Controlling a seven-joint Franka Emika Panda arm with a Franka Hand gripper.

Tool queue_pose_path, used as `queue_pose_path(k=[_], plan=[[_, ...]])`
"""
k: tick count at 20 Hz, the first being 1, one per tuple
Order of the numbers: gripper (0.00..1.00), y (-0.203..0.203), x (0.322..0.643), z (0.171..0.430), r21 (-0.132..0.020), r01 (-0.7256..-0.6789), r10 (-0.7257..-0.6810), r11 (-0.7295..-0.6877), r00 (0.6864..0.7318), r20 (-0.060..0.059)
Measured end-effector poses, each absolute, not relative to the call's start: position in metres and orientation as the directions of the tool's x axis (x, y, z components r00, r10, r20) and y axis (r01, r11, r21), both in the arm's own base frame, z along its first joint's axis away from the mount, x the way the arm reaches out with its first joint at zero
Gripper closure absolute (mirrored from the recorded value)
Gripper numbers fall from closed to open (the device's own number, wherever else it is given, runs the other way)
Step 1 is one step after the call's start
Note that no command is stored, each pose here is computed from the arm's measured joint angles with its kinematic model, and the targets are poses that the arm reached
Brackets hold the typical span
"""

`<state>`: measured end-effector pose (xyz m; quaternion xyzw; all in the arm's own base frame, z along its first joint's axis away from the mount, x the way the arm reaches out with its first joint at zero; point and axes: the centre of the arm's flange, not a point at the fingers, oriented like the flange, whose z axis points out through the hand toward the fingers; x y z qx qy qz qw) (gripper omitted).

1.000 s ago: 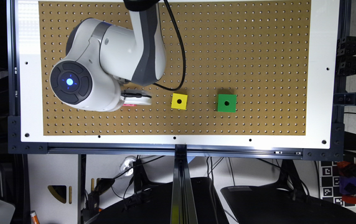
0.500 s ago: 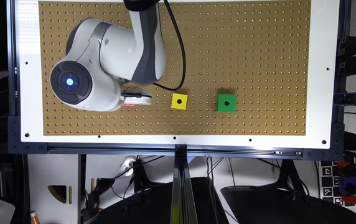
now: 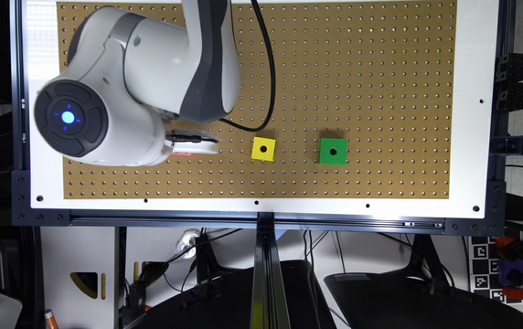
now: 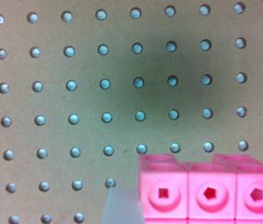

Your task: Pick up pink block.

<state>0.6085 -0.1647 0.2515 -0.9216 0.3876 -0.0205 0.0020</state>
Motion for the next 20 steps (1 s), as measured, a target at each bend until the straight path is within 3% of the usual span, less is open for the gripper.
queue_pose_path(k=[5, 7, 11, 20], plan=[[1.0, -0.164, 0.607, 0.277, -0.019, -0.7143, -0.7144, -0.6996, 0.6987, 0.037], [1.0, -0.164, 0.606, 0.297, -0.023, -0.7142, -0.7144, -0.6996, 0.6984, 0.043], [1.0, -0.162, 0.6, 0.337, -0.021, -0.7141, -0.7143, -0.6997, 0.6987, 0.041], [1.0, -0.162, 0.599, 0.334, -0.017, -0.7142, -0.7143, -0.6997, 0.699, 0.035]])
